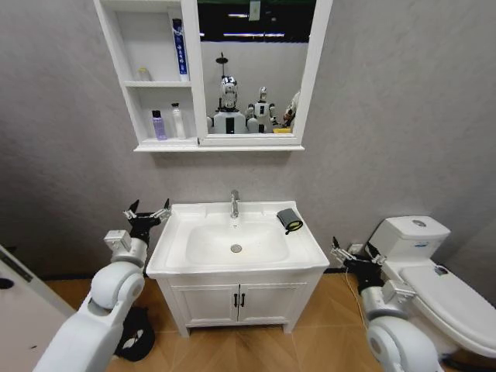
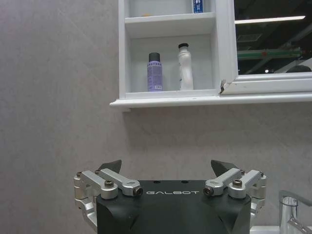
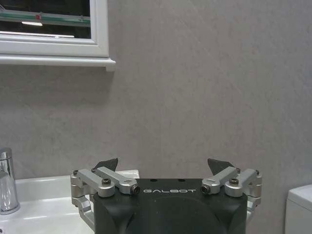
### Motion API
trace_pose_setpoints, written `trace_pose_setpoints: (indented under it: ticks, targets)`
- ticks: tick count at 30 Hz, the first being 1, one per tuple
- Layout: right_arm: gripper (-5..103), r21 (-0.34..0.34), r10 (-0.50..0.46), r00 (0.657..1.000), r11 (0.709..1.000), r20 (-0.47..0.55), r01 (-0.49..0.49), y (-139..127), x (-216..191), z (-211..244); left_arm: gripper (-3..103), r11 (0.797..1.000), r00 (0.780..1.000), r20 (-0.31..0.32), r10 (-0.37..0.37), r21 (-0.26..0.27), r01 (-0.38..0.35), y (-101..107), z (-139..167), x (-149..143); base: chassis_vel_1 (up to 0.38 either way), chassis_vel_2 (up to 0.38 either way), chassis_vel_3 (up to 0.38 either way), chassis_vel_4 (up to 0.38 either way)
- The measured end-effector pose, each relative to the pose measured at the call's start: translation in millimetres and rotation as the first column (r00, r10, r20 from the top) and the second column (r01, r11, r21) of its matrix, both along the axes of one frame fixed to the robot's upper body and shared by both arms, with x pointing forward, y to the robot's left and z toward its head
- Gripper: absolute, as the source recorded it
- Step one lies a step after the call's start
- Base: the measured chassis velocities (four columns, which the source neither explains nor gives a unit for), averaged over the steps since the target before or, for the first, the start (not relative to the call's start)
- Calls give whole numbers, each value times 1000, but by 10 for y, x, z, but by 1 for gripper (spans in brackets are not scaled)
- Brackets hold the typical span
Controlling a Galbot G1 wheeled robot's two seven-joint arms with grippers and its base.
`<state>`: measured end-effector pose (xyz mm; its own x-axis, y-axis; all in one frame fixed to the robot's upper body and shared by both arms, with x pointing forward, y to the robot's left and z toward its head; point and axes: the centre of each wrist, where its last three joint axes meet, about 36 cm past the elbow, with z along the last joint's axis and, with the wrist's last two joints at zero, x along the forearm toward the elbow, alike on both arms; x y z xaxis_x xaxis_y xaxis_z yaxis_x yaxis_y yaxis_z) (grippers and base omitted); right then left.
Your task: Move facial cleanser and shampoo from washbasin to cabinet, then wipe washbasin with towel.
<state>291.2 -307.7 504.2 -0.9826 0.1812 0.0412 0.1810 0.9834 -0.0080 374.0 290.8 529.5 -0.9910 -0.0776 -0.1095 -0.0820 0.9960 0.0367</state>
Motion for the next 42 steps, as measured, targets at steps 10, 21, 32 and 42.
trace_pose_setpoints:
  ticks: [10, 21, 32, 42]
  targets:
    - [100, -12, 20, 1000, 1000, 4, -20, 3, -72, 7, 100, 999, 999, -14, -35, 32, 35, -52, -85, -165, 0, 0, 0, 0]
    - [100, -26, 16, 1000, 1000, 7, -16, -46, -115, 27, 100, 998, 997, -56, -46, 40, 49, -118, -281, -334, -22, 24, 21, -20]
    - [100, -8, -5, 1000, 1000, -30, 4, -19, -119, -61, 100, 998, 998, -43, -44, 34, 45, -81, -197, -244, -120, 119, 100, -109]
    - [100, -62, -56, 982, 997, -182, 46, -690, 574, 313, 100, 999, 996, -93, -17, 30, 20, -117, -295, -365, 0, -2, -6, 0]
